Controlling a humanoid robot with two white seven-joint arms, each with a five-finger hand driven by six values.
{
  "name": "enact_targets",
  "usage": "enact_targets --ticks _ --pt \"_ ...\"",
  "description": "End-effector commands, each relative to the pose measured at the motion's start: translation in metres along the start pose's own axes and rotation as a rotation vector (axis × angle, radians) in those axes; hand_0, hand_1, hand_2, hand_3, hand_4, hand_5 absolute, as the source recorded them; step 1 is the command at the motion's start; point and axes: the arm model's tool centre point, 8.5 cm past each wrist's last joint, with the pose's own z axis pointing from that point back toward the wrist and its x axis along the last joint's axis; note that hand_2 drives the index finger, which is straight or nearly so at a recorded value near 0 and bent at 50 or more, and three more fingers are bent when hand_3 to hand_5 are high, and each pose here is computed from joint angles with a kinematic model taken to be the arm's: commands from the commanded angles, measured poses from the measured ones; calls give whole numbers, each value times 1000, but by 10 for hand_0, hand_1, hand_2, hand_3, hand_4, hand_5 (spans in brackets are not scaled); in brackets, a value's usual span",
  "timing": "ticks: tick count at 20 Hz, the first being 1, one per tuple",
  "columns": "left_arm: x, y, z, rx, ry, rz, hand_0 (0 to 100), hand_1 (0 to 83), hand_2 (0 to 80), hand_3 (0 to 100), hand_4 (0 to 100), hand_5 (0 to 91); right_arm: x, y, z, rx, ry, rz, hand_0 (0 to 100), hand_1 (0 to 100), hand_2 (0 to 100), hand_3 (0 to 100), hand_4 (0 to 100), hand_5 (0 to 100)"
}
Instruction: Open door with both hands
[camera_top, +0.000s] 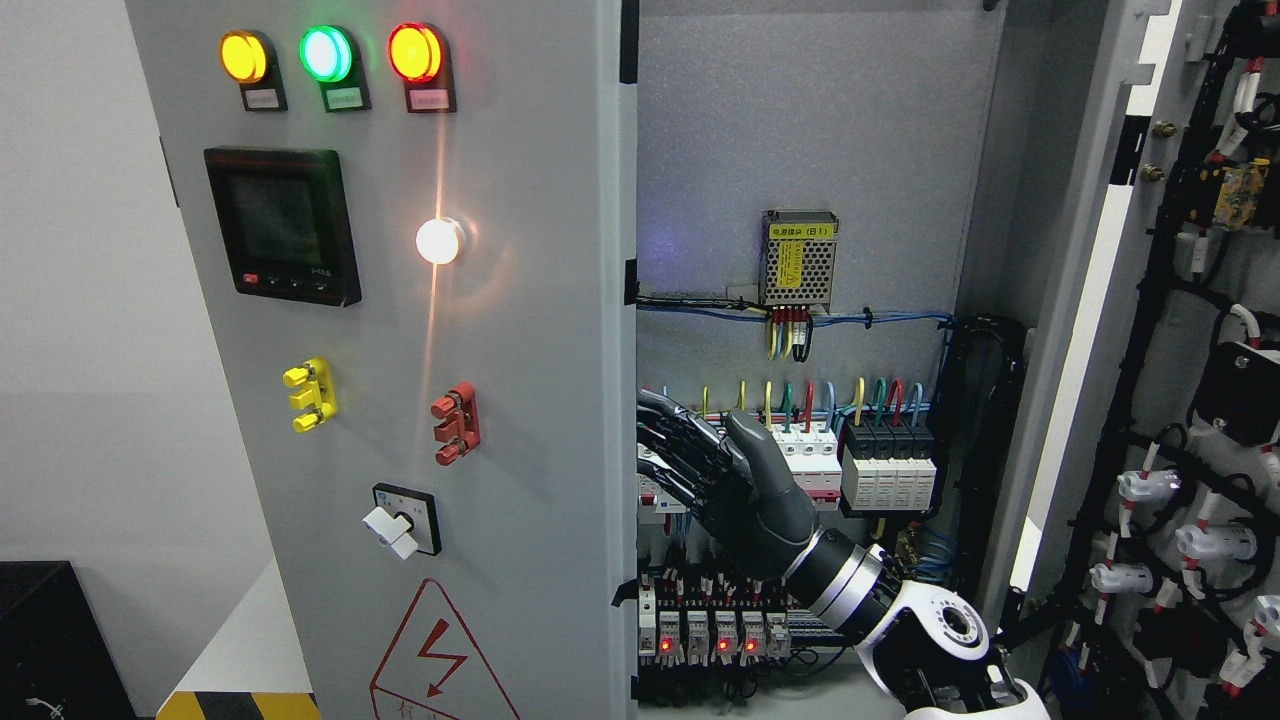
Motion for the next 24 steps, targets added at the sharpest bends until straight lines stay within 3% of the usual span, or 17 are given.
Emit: enact_targets --ticks 1,4,17,24 --pt "10 -1 -2 -4 -29 -2 0 0 0 0 0 0 10 13 -6 41 -72 -55 194 0 0 0 0 0" --pt "10 -1 -2 -4 -29 -2 0 0 0 0 0 0 8 13 -3 41 -64 -53 193 0 0 0 0 0" --pt "10 -1 -2 -4 -29 -3 0 0 0 0 0 0 -1 54 -8 184 -43 -49 193 0 0 0 0 0" --pt "10 -1 -2 -4 -29 -2 0 0 0 0 0 0 -28 76 -5 240 34 -97 193 0 0 0 0 0"
